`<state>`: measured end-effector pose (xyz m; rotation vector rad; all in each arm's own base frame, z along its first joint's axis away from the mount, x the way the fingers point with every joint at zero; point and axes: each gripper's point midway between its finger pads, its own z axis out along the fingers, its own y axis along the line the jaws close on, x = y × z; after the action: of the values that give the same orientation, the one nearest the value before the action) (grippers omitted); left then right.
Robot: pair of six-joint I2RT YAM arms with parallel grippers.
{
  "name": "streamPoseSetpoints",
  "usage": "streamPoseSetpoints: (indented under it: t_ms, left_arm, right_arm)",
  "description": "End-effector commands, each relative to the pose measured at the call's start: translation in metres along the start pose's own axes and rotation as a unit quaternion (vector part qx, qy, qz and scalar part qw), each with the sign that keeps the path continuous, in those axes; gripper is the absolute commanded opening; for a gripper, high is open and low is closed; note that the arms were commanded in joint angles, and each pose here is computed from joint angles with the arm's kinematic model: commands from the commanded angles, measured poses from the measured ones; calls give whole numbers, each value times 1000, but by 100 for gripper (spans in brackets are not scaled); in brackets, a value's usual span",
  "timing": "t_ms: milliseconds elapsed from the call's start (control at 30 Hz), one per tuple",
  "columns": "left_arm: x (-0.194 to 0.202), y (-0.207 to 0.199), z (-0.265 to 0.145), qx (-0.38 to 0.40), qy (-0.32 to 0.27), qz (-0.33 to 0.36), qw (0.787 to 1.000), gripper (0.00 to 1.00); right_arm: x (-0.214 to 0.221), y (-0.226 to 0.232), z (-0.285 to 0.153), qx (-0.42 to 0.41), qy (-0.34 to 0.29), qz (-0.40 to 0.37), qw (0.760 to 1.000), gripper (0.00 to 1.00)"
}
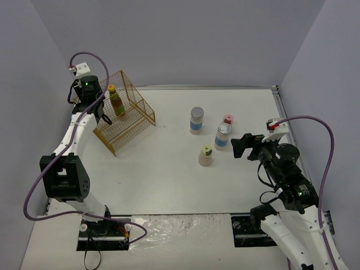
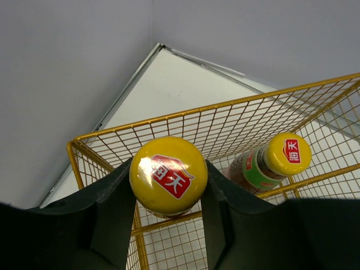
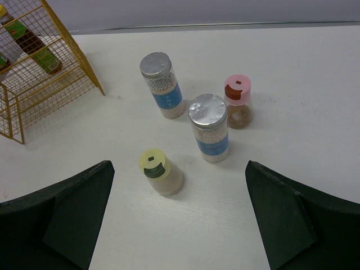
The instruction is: Organize the condiment bottles
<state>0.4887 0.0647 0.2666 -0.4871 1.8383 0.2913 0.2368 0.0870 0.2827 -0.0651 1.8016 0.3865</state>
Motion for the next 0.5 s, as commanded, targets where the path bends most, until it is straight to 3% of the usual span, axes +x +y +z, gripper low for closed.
streamPoseSetpoints:
  t_ms: [0,467]
  left_arm:
    - [-56,-9,-7,24,-91,-62,994,32]
    - [-20,-8,-2,21,-46,-54,997,61]
  right_arm:
    - [-18,3,2,-2,-37,3,999,100]
    - [-18,3,-3,-4,-44,3,999,100]
